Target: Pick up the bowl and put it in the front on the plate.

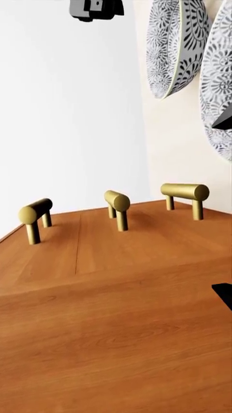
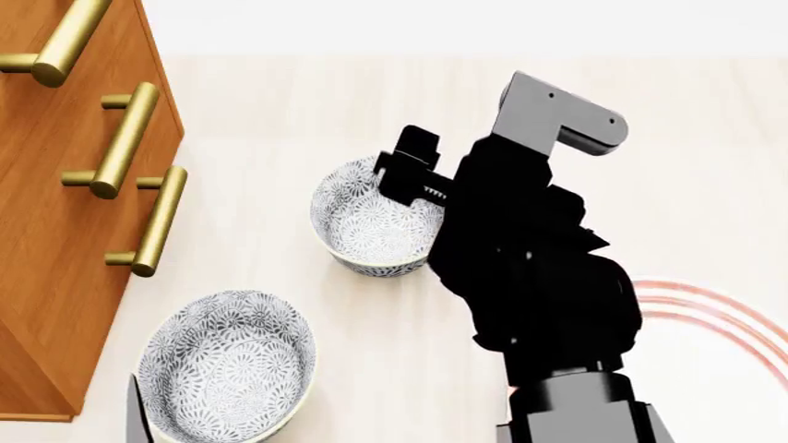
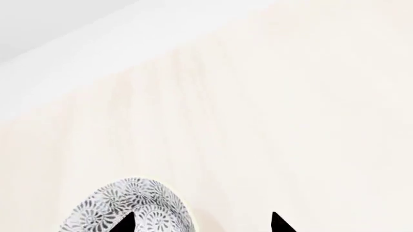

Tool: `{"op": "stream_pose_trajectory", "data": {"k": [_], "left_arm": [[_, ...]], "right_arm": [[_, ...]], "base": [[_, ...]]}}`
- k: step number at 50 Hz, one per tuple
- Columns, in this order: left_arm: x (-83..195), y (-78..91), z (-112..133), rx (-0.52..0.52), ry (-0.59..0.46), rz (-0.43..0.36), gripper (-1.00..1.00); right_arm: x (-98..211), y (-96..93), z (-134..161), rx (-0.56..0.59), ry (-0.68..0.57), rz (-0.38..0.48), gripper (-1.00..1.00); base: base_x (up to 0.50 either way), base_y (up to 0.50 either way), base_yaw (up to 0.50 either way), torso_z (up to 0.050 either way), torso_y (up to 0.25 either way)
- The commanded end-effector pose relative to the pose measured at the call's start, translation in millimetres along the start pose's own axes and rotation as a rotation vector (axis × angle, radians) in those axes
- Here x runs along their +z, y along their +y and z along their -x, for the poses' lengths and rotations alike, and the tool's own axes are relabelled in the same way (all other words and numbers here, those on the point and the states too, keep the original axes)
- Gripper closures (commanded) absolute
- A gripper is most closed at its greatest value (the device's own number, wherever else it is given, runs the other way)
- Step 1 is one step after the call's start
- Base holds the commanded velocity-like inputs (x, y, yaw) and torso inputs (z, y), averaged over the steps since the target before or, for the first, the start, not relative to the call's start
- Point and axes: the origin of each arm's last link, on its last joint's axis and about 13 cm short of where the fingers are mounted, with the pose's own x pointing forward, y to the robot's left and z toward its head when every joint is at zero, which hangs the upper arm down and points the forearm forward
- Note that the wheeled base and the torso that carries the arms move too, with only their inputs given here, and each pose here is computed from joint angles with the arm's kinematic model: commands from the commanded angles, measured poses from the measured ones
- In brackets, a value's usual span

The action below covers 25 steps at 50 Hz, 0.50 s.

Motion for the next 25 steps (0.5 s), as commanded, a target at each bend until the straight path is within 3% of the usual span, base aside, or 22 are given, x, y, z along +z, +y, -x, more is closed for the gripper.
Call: {"op": "stream_pose_trajectory", "data": {"k": [1, 25], "left_arm": [[0.1, -0.3, -0.5, -0.003, 0.001, -0.004, -1.00], [-0.4, -0.4, -0.4, -0.006, 0.006, -0.007, -1.00]], "right_arm": [[-5.5, 3.4, 1.2, 0.010, 0.019, -0.009, -1.00], [-17.1, 6.4, 6.3, 0.025, 0.058, -0.041, -1.00]], "base": [[0.00, 0.00, 0.00, 0.000, 0.000], [0.00, 0.00, 0.00, 0.000, 0.000]]}}
